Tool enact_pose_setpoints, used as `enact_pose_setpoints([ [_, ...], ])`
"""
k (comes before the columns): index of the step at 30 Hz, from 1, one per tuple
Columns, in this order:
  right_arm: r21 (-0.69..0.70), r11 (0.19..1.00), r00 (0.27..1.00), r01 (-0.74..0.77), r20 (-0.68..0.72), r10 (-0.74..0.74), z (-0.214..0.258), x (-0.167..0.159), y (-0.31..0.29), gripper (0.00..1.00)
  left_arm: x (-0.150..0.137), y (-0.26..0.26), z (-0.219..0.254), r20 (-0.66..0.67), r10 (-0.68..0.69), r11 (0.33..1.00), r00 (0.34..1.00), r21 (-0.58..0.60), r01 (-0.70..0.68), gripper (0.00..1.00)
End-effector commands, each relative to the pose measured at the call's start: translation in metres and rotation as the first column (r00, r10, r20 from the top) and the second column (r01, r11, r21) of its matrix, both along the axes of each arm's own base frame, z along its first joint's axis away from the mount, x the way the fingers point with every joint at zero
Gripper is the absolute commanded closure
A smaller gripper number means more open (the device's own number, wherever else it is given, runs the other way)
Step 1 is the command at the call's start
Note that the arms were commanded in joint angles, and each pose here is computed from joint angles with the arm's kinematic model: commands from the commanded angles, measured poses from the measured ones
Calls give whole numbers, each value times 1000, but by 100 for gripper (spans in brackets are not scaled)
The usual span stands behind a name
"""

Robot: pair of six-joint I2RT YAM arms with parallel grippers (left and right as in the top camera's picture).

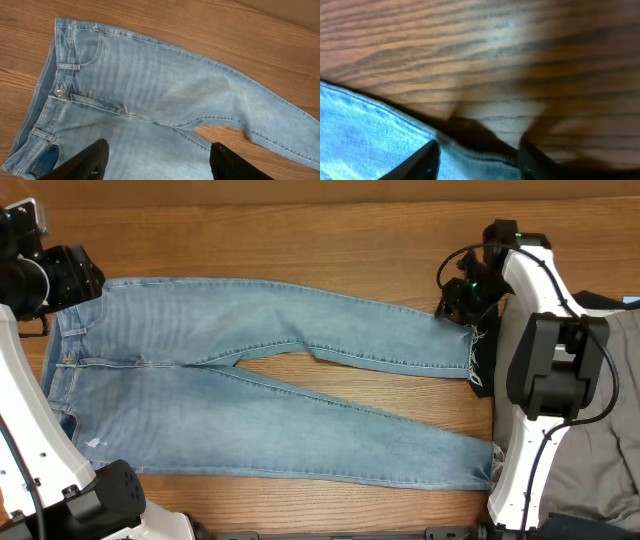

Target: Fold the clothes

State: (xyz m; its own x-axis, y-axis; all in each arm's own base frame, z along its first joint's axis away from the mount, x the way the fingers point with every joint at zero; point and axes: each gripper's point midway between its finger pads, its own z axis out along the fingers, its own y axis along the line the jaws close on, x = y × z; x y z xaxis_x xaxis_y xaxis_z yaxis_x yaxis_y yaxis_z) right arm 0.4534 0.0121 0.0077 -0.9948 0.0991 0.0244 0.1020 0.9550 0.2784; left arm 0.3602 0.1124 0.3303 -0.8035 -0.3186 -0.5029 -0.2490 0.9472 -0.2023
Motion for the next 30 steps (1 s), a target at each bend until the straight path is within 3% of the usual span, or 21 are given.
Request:
enact_pose_setpoints([
  [1, 19, 999, 997, -46, -61, 48, -15, -19, 10, 68, -3, -3, 10, 27, -21, 999, 999, 28, 21, 32],
  [3, 17, 998, 996, -58, -64, 59, -16, -21, 13, 87, -3, -3, 10, 27, -21, 999, 999, 28, 21, 32],
  [5, 15, 998, 997, -64, -52, 64, -16, -18, 15, 96, -3, -3, 10, 27, -22, 999, 999, 28, 21, 32],
  [11, -1, 1000, 991, -7, 131, 7, 9, 35, 4, 96, -2, -3, 10, 26, -21, 999, 999, 27, 21, 30],
  [13, 0, 998, 955, 60, 290, -57, 51, 79, -10, 96, -2, -3, 10, 26, -21, 999, 999, 27, 21, 25],
  [16, 4, 995, 897, 95, 433, -88, 98, 114, -18, 96, -2, -3, 10, 25, -21, 999, 999, 28, 20, 19],
  [17, 1, 995, 883, 97, 461, -87, 108, 120, -19, 78, -2, -2, 9, 24, -21, 999, 999, 28, 20, 18],
  [18, 1, 995, 872, 97, 483, -85, 117, 124, -20, 39, -2, -2, 9, 22, -18, 999, 1000, 31, 18, 17],
  [19, 1, 995, 863, 97, 498, -84, 127, 127, -20, 19, -4, 1, 8, 10, -8, 999, 1000, 45, 7, 17],
  [26, 25, 996, 863, 91, 497, -91, 186, 107, -15, 21, -29, 41, -3, -77, 204, 975, 976, 110, -195, 16],
  [30, 99, 993, 854, 64, 510, -106, 240, 80, 0, 20, -55, 79, -8, -107, 394, 918, 913, 96, -385, 12],
])
